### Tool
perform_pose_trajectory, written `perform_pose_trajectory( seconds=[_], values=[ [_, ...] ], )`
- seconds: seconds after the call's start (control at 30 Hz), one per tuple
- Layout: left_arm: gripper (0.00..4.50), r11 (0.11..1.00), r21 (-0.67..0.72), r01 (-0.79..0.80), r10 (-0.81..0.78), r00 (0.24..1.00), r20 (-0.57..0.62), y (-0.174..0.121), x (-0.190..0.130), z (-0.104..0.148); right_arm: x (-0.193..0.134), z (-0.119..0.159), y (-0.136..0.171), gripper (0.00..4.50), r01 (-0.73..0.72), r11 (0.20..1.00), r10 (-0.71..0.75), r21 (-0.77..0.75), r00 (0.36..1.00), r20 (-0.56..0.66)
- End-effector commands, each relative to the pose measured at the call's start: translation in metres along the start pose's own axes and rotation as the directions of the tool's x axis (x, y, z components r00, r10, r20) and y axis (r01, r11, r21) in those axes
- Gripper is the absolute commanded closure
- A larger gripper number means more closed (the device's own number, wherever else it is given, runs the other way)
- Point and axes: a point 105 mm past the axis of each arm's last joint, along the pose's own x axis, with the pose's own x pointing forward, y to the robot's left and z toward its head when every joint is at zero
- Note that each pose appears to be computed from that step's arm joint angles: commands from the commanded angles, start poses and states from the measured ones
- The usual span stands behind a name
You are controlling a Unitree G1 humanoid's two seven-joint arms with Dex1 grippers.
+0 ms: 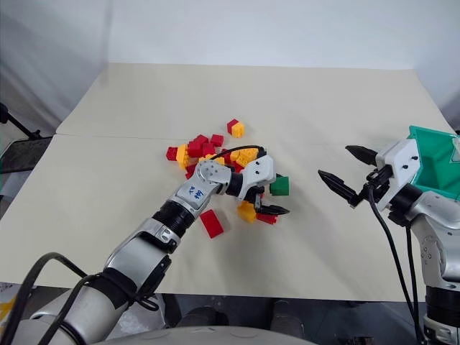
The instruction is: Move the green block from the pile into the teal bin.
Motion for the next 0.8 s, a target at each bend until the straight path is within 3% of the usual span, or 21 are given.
perform_pose_trajectory(
  seconds=[0.03,0.1,0.23,0.27,0.3,0.33,0.37,0.4,0.5,0.6,0.7,0.8],
  values=[
    [0.05,0.973,0.229,-0.027,0.049,0.994,-0.094,0.006,0.002,-0.001,-0.001,0.011,-0.003,0.0,0.009,0.999,-0.008,-0.038,1.0,0.03],
    [0.05,0.951,0.309,-0.02,0.06,0.991,-0.121,0.007,0.001,-0.003,-0.001,0.011,-0.003,0.0,0.011,0.999,-0.01,-0.037,0.999,0.03],
    [0.05,0.925,0.379,-0.026,0.053,0.997,-0.059,0.005,0.004,0.011,-0.001,0.009,-0.002,0.0,0.015,0.999,-0.013,-0.037,1.0,0.028],
    [0.05,0.945,0.321,-0.06,0.073,0.997,-0.03,0.008,0.006,0.013,-0.001,0.01,-0.002,0.0,0.017,0.999,-0.016,-0.035,0.999,0.03],
    [0.05,0.918,0.396,-0.009,0.041,0.996,-0.074,0.002,0.006,0.008,0.0,0.009,-0.002,0.0,0.018,0.999,-0.017,-0.036,0.999,0.03],
    [0.05,0.938,0.344,-0.027,0.027,1.0,0.005,0.0,0.008,0.021,0.0,0.009,-0.002,0.0,0.019,0.999,-0.017,-0.036,0.999,0.03],
    [0.05,0.976,0.202,-0.082,0.067,0.995,0.078,0.008,0.01,0.033,0.0,0.009,-0.002,0.0,0.019,0.999,-0.018,-0.035,0.999,0.031],
    [0.05,0.986,0.126,-0.113,0.104,0.992,0.077,0.014,0.01,0.032,0.0,0.009,-0.002,0.0,0.02,0.999,-0.018,-0.034,0.999,0.032],
    [0.05,0.971,0.227,-0.07,0.062,0.997,0.043,0.008,0.006,0.026,0.0,0.009,0.0,0.0,0.017,0.999,-0.016,-0.034,0.999,0.031],
    [0.05,0.989,0.08,-0.125,0.115,0.986,0.12,0.021,-0.011,0.035,-0.001,0.008,0.001,0.0,0.016,0.999,-0.015,-0.032,0.999,0.028],
    [0.05,0.989,0.041,-0.139,0.133,0.983,0.129,0.027,-0.03,0.031,-0.002,0.006,0.002,0.0,0.011,0.999,-0.01,-0.033,1.0,0.014],
    [0.05,0.987,-0.05,-0.152,0.157,0.977,0.146,0.033,-0.08,0.017,-0.005,0.002,0.004,0.0,-0.021,0.999,0.02,-0.035,1.0,-0.024]
  ],
)
